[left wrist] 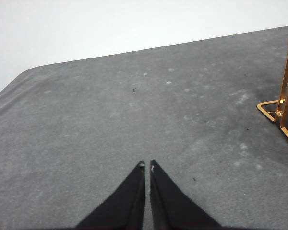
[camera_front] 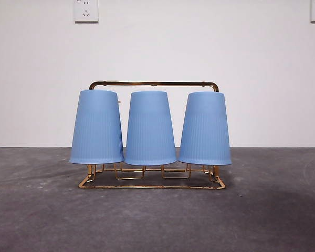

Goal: Pick the top cup and place it on cupholder, pick up the mid cup and place it on cupholder, last pick the bottom cup and place it on cupholder.

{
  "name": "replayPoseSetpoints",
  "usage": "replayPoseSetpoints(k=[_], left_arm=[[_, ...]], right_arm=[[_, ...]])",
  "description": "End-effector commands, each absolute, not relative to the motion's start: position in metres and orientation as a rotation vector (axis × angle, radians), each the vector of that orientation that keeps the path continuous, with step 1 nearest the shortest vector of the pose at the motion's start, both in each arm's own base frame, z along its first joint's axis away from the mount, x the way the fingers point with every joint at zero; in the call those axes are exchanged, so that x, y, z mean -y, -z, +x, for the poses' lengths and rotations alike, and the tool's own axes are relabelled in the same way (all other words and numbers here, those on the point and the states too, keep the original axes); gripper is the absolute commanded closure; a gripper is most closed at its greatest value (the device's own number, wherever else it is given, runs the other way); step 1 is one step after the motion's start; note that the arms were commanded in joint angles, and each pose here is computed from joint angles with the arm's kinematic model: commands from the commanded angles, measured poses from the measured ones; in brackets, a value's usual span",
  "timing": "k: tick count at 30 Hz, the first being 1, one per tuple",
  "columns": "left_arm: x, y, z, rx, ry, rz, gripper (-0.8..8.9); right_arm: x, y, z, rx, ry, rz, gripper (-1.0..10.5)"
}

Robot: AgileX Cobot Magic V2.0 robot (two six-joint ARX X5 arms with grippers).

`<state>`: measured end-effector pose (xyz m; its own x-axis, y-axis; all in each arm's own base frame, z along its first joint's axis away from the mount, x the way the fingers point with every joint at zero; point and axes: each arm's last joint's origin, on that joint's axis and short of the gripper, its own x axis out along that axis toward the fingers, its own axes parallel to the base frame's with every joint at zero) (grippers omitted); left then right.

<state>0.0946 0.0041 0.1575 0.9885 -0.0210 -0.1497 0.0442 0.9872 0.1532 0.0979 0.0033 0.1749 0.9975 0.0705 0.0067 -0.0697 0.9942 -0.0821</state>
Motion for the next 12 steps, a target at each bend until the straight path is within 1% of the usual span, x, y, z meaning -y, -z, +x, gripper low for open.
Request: replayPoseSetpoints(k=[1, 9, 12], left_arm=[[-0.004, -0.151, 0.095, -0.173, 0.034, 0.152, 8.04], [-0.004, -0.151, 0.095, -0.173, 0.034, 0.152, 8.04], [-0.004, -0.151, 0.095, -0.173, 0.034, 0.152, 8.04]], right_arm=[[-0.003, -0.168, 0.098, 0.016, -0.067, -0.072, 9.4], [-0.003, -0.158, 0.097, -0.084, -0.071, -0.055, 9.4], [-0.003, -0.153, 0.096, -0.139, -0.07, -0.02, 9.4]])
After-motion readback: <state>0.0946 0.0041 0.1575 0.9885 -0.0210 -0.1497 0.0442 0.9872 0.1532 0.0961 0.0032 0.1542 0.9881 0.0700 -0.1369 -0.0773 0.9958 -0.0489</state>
